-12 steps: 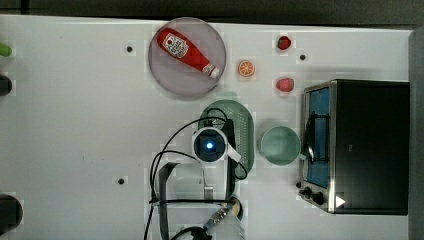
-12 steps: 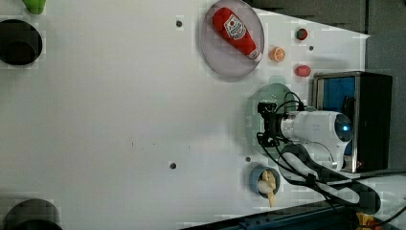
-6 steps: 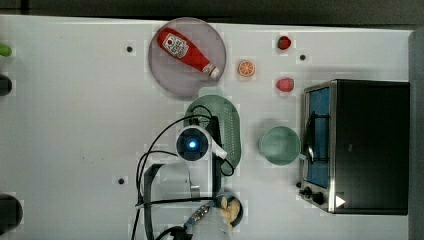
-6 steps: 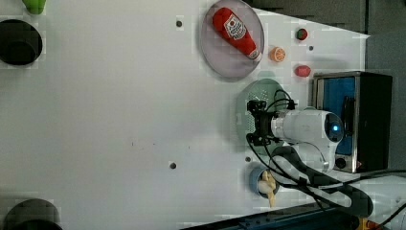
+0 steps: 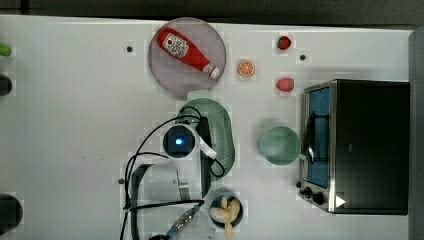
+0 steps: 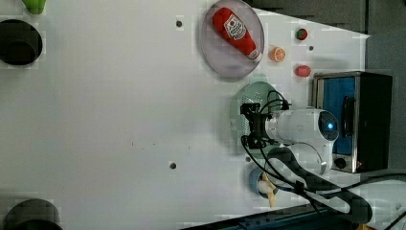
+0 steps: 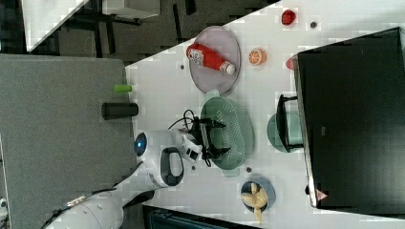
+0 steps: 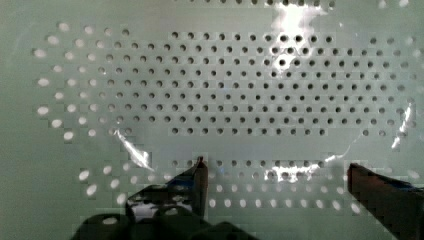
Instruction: Drag strainer right to left.
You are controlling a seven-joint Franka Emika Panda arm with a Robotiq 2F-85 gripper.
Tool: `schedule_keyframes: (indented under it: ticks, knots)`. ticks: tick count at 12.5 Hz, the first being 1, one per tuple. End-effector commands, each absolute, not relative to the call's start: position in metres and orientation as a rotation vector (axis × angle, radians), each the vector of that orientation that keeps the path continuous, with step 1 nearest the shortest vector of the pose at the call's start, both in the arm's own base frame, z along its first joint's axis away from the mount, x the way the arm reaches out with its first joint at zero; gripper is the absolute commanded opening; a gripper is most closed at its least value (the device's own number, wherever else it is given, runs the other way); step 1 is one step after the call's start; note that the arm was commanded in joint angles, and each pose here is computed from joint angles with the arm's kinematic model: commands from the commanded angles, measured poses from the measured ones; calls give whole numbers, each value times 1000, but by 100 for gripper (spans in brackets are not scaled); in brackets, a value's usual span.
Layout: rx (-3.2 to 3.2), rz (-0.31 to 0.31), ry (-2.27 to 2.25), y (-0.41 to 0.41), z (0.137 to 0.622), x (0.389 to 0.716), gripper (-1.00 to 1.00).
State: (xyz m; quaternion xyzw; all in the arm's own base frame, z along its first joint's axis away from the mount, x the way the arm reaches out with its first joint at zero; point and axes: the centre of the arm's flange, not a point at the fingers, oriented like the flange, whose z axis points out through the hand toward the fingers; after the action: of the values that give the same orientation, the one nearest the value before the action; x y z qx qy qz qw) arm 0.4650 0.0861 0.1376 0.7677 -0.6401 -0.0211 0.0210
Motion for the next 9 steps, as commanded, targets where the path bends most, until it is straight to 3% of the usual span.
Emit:
schedule_keyframes:
  ticks: [1, 9]
  knots:
    - [2361, -65, -2000, 107, 147, 474, 100]
    - [2199, -67, -2142, 175, 155, 467, 100]
